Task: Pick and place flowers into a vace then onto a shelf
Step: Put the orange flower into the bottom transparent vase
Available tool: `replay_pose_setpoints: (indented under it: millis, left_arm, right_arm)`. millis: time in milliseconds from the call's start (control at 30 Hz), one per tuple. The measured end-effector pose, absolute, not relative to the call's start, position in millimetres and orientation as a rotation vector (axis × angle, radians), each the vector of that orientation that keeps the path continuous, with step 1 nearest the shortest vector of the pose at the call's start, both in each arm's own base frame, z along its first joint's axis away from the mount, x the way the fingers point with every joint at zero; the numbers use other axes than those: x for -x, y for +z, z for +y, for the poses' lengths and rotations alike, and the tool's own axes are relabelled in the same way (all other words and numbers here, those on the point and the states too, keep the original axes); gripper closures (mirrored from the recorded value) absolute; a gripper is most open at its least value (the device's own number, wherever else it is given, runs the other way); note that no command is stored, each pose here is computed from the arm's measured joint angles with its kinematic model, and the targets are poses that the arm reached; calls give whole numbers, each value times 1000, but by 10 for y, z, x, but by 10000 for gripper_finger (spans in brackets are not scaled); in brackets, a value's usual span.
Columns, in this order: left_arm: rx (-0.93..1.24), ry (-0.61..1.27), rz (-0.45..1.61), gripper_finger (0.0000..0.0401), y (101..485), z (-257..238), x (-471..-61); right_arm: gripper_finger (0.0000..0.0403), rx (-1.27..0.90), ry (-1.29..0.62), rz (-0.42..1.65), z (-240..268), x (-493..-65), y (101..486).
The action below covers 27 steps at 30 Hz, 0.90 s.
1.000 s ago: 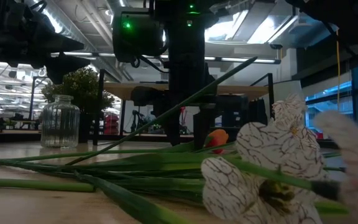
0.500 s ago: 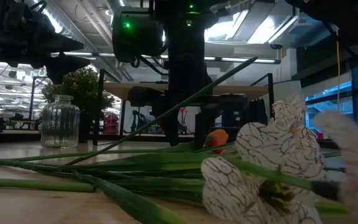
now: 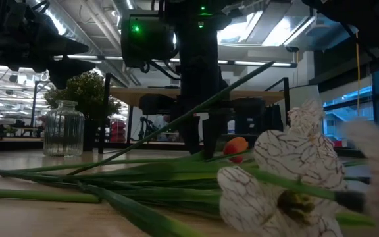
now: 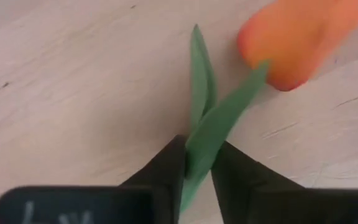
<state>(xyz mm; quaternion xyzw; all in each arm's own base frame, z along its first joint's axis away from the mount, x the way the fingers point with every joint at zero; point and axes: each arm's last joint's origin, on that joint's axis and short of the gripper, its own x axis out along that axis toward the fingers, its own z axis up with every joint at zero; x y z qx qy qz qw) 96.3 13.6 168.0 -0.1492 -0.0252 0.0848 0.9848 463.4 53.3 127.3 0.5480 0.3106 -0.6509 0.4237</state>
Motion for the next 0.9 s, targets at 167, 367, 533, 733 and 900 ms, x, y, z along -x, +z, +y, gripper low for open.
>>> replay_pose_setpoints:
  millis: [167,367,533,733,900]
  left_arm:
    - [300,171,-50,166,1680,136,-963]
    - [300,171,-50,166,1679,136,-964]
    - [299,171,-50,166,1680,136,-963]
    - [299,171,-50,166,1679,136,-963]
    - [300,173,-50,166,1678,137,-963]
  right_arm:
    - [361,-1309,-1565,838,534,-4642,1274]
    - [392,-1217,-1463,887,577,-4705,1430]
    - [398,-1136,-1379,794,651,-4772,1795]
    - [398,-1059,-1209,685,786,-4776,2263]
    - [398,-1009,-1105,581,896,-4597,2767]
